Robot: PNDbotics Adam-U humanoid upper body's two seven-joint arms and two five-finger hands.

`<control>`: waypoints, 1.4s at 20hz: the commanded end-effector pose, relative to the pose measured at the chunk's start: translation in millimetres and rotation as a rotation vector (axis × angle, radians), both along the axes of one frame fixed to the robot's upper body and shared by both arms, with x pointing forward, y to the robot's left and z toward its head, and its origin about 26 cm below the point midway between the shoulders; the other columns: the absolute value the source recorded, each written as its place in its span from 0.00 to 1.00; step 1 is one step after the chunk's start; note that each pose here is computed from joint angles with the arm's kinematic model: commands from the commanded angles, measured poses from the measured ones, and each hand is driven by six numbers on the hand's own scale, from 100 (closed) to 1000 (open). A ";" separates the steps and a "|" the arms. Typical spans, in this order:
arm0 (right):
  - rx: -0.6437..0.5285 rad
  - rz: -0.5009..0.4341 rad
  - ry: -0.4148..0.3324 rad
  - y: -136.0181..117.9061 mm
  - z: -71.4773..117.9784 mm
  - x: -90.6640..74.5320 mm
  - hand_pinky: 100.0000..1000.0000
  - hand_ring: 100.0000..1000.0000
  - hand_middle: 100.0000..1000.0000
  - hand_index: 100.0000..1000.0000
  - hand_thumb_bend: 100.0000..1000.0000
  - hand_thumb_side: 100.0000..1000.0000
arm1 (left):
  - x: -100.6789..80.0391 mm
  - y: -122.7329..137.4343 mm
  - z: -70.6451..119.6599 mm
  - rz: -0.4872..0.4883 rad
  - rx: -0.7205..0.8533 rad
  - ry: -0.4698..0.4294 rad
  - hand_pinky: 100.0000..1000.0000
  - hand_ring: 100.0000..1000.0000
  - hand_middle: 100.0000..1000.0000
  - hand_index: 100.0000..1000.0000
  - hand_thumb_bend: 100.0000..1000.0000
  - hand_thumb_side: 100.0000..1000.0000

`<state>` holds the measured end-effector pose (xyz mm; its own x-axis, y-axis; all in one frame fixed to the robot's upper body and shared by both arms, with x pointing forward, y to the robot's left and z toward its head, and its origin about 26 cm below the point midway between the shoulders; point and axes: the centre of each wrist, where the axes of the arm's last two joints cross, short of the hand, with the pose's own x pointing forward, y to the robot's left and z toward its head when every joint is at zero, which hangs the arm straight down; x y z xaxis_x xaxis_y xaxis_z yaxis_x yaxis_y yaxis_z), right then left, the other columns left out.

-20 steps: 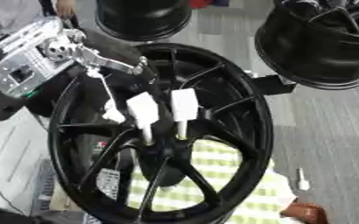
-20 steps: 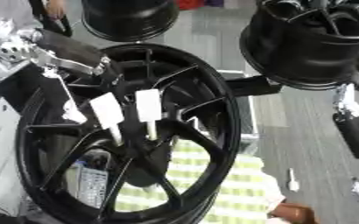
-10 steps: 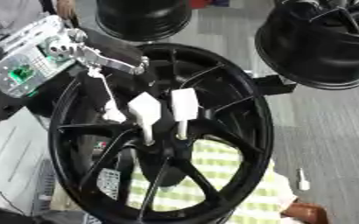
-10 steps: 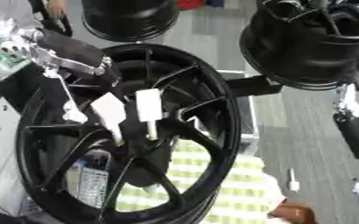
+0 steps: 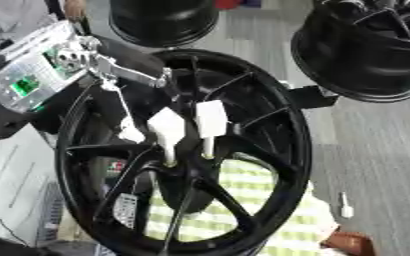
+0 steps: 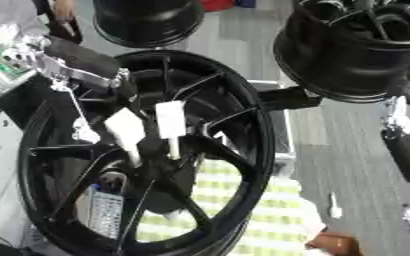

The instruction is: Pull the pin out of the wheel hub.

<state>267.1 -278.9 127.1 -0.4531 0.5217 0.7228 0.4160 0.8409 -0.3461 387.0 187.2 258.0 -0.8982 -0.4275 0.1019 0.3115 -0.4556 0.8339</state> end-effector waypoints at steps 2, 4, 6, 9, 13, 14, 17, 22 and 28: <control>-0.003 -0.002 -0.022 -1.8 6.3 -1.5 0.70 0.83 0.78 0.80 0.00 0.62 | -2.5 3.6 21.8 -0.037 -0.003 -0.024 0.57 0.42 0.33 0.43 0.00 0.04; -0.002 -0.004 -0.022 -1.9 6.0 -1.6 0.70 0.83 0.78 0.80 0.00 0.62 | -2.5 6.5 29.6 -0.024 -0.029 -0.029 0.56 0.40 0.31 0.41 0.00 0.04; -0.001 -0.006 -0.022 -2.3 5.9 -1.7 0.70 0.83 0.78 0.80 0.00 0.62 | -2.3 10.1 39.2 -0.005 -0.062 -0.036 0.54 0.38 0.28 0.38 0.00 0.05; 0.001 -0.008 -0.023 -2.6 5.6 -1.9 0.70 0.83 0.78 0.80 0.00 0.61 | -2.8 16.7 56.7 0.023 -0.116 -0.050 0.52 0.35 0.25 0.28 0.00 0.07; 0.003 -0.014 -0.023 -3.5 5.0 -2.4 0.70 0.83 0.77 0.80 0.00 0.61 | -8.0 30.0 84.1 0.055 -0.195 -0.086 0.52 0.34 0.25 0.28 0.00 0.07; 0.003 -0.016 -0.023 -3.8 4.7 -2.6 0.70 0.83 0.77 0.80 0.00 0.61 | -10.0 34.9 91.2 0.067 -0.220 -0.099 0.52 0.34 0.25 0.28 0.00 0.07; 0.003 -0.026 -0.024 -4.9 4.2 -3.1 0.70 0.83 0.77 0.80 0.00 0.61 | -13.6 59.1 111.9 0.144 -0.301 -0.140 0.52 0.35 0.25 0.29 0.00 0.08; -0.001 -0.069 -0.029 -11.0 1.1 -6.1 0.70 0.83 0.77 0.80 0.00 0.61 | -12.4 129.7 134.3 0.430 -0.407 -0.233 0.55 0.36 0.25 0.31 0.00 0.09; -0.010 -0.100 -0.034 -14.5 -0.6 -8.0 0.70 0.83 0.77 0.80 0.00 0.61 | -22.8 219.5 145.3 0.826 -0.488 -0.341 0.57 0.38 0.29 0.36 0.00 0.11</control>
<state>259.7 -291.0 118.6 -0.4043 0.5552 0.7268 0.4922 0.8019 -0.3388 377.8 384.9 380.7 -0.4223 -0.8727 0.2451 0.1681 0.1903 0.9672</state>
